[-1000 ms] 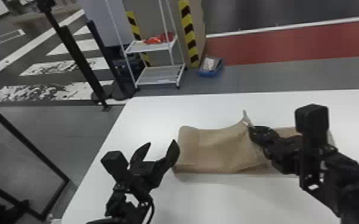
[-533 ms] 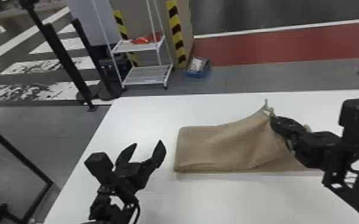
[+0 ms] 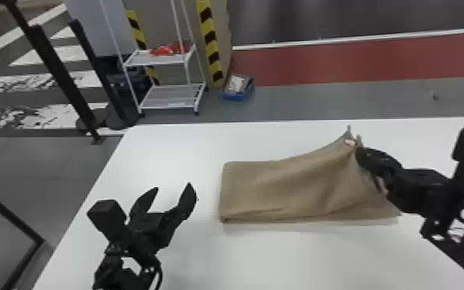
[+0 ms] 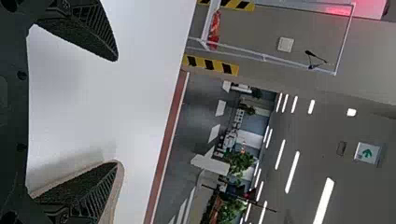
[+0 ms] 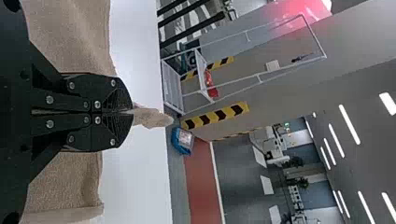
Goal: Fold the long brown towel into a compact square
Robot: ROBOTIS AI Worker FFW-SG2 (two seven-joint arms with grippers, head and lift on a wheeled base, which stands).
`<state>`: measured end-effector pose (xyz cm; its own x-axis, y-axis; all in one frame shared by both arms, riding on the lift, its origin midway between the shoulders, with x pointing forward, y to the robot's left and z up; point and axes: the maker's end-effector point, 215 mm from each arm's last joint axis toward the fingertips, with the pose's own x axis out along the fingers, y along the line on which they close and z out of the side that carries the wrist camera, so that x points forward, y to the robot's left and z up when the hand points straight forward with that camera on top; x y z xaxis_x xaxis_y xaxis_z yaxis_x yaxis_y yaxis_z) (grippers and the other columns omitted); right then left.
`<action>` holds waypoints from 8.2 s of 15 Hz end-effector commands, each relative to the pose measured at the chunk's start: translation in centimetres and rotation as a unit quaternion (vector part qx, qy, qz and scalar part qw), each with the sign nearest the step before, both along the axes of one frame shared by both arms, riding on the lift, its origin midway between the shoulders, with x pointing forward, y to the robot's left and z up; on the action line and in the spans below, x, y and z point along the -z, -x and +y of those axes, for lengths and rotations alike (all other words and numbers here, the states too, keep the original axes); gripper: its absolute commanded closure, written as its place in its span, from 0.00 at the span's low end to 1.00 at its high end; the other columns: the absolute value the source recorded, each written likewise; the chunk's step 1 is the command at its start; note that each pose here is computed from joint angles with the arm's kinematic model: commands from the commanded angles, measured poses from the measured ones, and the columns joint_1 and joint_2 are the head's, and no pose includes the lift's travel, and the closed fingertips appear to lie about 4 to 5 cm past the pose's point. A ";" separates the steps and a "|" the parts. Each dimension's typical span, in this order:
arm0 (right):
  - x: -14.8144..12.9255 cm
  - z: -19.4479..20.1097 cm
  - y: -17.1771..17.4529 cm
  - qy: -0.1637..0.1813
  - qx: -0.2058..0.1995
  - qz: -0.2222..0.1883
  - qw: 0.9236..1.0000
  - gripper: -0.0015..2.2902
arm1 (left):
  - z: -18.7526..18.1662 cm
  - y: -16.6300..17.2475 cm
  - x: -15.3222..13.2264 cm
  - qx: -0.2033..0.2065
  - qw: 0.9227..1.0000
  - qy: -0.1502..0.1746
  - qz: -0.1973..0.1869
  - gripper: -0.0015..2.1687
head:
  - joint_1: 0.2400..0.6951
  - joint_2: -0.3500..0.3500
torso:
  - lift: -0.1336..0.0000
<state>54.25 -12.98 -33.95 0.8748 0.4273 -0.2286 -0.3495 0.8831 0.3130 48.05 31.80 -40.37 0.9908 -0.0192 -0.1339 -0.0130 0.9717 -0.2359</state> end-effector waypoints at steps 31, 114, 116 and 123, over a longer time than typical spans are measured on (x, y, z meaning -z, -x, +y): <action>8.4 -6.5 0.3 0.021 0.029 0.189 0.981 0.65 | 0.0 0.5 1.4 0.003 1.000 -0.001 0.013 0.04 | 1.00 0.71 | 0.06; 6.4 2.5 -1.0 0.025 -0.074 0.121 0.990 0.88 | -2.2 -2.4 2.6 0.034 0.999 -0.006 0.015 0.04 | 1.00 0.78 | 0.06; 4.5 3.4 2.2 0.021 -0.083 0.094 0.992 0.88 | -2.1 -2.6 2.6 0.033 0.999 -0.006 0.015 0.04 | 1.00 0.78 | 0.06; 6.7 15.9 10.5 0.032 -0.223 0.132 0.965 0.88 | -2.4 -2.7 2.5 0.035 0.999 -0.005 0.014 0.04 | 1.00 0.95 | 0.06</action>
